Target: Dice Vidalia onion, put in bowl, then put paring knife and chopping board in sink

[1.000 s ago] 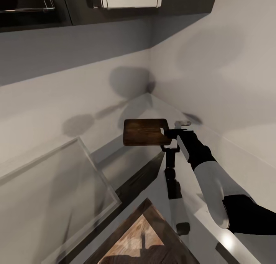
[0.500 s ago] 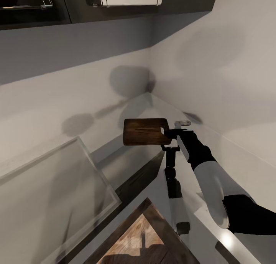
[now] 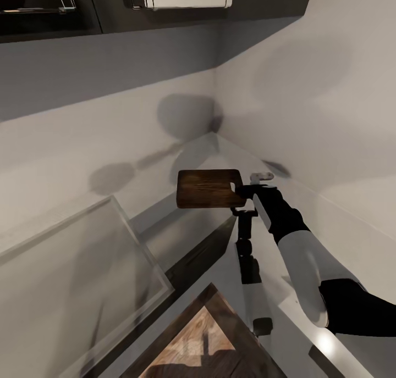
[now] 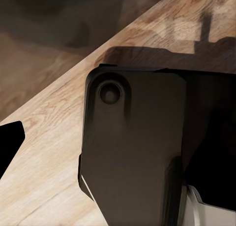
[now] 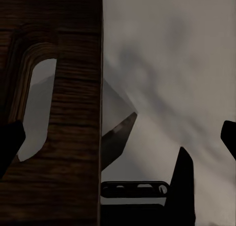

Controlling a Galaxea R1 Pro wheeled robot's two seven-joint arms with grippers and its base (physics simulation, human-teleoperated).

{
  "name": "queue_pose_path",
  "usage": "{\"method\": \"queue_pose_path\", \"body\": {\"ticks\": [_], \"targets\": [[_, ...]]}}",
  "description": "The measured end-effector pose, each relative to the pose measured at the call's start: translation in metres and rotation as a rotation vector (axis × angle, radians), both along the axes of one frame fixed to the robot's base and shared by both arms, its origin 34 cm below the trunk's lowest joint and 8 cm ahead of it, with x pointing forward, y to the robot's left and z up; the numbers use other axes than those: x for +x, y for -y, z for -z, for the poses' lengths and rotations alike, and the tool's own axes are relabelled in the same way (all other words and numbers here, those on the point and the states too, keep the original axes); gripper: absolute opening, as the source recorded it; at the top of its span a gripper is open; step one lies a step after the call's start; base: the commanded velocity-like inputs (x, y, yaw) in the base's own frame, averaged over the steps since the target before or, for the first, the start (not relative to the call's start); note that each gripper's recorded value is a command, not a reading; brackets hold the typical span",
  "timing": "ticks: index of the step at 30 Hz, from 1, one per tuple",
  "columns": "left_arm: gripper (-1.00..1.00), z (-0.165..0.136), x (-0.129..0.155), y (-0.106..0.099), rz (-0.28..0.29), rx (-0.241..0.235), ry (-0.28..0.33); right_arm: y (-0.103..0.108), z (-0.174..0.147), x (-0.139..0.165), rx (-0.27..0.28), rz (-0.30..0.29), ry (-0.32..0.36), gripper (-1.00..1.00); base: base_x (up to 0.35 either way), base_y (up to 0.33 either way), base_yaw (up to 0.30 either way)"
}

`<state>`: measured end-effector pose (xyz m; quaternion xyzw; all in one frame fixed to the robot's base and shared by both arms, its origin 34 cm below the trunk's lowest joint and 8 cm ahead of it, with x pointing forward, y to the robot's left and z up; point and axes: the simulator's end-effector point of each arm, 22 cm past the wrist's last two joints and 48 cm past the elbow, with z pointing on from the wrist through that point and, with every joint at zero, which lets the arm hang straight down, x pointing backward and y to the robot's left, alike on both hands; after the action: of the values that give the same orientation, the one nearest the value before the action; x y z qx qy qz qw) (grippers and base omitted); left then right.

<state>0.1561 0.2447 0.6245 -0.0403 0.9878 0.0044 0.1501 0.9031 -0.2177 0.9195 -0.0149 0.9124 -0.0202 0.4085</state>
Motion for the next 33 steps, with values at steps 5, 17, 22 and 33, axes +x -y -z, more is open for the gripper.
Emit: {"method": "queue_pose_path", "body": {"ticks": [5,17,22,33], "targets": [[1.00,0.000,0.000,0.000,0.000,-0.001,0.000,0.003,-0.001,0.000,-0.007,0.008,-0.003,1.00,0.000,0.000,0.000],[1.00,0.000,-0.003,0.001,0.000,-0.002,-0.006,0.010,-0.030,0.022,-0.050,0.043,-0.047,1.00,0.000,0.000,0.000],[1.00,0.000,-0.004,0.001,0.000,-0.002,-0.009,0.001,-0.030,0.027,-0.050,0.031,-0.082,1.00,0.000,0.000,0.000],[1.00,0.000,-0.004,0.002,0.001,-0.003,-0.009,-0.040,-0.041,0.038,-0.029,-0.013,-0.084,1.00,0.000,0.000,0.000]]}}
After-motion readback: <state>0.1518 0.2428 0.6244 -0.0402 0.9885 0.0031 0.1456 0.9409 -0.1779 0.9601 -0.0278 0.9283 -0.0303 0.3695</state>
